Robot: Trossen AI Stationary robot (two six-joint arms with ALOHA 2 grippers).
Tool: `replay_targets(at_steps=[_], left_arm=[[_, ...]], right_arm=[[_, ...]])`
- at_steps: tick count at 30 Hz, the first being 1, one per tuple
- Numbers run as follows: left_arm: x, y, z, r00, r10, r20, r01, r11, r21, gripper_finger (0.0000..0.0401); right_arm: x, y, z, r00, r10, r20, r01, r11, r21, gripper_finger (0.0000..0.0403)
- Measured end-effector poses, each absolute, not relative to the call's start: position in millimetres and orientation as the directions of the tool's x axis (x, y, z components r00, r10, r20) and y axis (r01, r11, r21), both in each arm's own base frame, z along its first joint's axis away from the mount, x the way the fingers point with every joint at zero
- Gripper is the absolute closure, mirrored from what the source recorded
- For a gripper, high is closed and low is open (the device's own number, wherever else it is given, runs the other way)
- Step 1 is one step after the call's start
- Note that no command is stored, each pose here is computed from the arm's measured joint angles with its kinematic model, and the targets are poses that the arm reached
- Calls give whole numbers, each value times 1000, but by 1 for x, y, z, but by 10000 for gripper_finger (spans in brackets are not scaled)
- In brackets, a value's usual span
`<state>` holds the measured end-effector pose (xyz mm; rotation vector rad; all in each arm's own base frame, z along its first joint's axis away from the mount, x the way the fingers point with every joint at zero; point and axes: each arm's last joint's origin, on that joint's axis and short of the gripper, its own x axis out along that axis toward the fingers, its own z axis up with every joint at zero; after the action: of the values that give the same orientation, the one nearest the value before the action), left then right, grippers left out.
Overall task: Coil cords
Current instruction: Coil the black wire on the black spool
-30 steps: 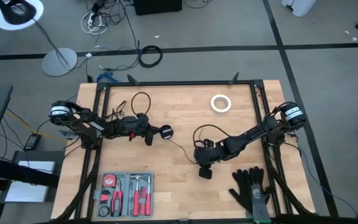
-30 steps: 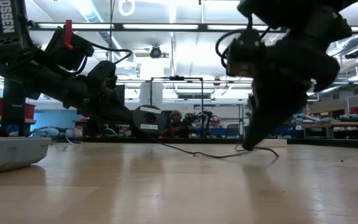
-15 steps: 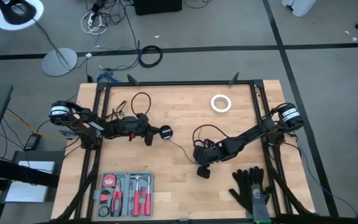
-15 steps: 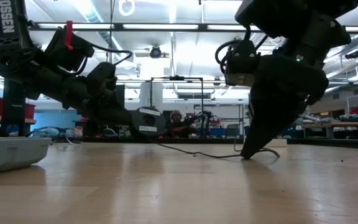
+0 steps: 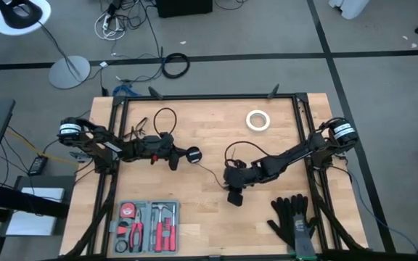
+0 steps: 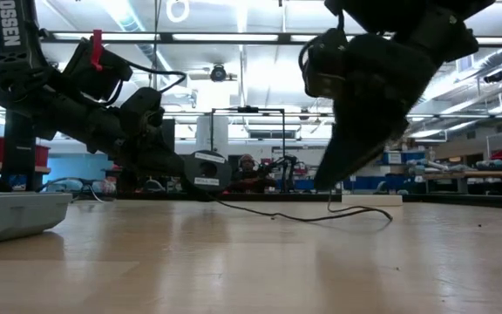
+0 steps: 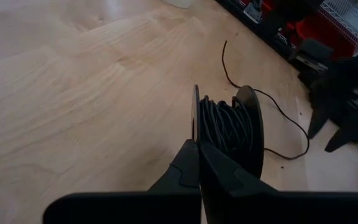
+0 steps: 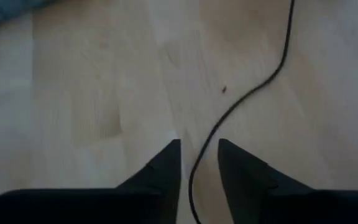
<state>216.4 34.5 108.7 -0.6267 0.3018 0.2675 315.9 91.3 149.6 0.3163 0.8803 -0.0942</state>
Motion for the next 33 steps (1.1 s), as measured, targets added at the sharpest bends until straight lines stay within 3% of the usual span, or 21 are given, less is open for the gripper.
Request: replay_targets(at_steps=[7, 14, 19, 24, 28, 33], left_arm=[[216, 35, 109, 922, 153, -355, -333, 779, -532, 401], [216, 35, 109, 922, 153, -356, -334, 779, -531, 401], [216, 34, 109, 922, 152, -355, -333, 779, -532, 401], [216, 34, 109, 924, 145, -355, -326, 782, -530, 401], [216, 33, 108, 929, 98, -357, -285, 806, -520, 401], [216, 32, 107, 925, 85, -371, -281, 809, -517, 401]], right_arm=[[311, 97, 147, 602, 53, -797, 185, 961, 204, 235], [307, 106, 133, 547, 36, -836, 175, 972, 156, 236], [310, 107, 119, 519, 24, -855, 239, 956, 172, 266], [308, 104, 124, 535, -45, -844, 338, 927, 165, 382], [307, 91, 131, 549, -155, -821, 420, 901, 111, 391], [318, 72, 141, 614, -230, -755, 516, 841, 163, 398]])
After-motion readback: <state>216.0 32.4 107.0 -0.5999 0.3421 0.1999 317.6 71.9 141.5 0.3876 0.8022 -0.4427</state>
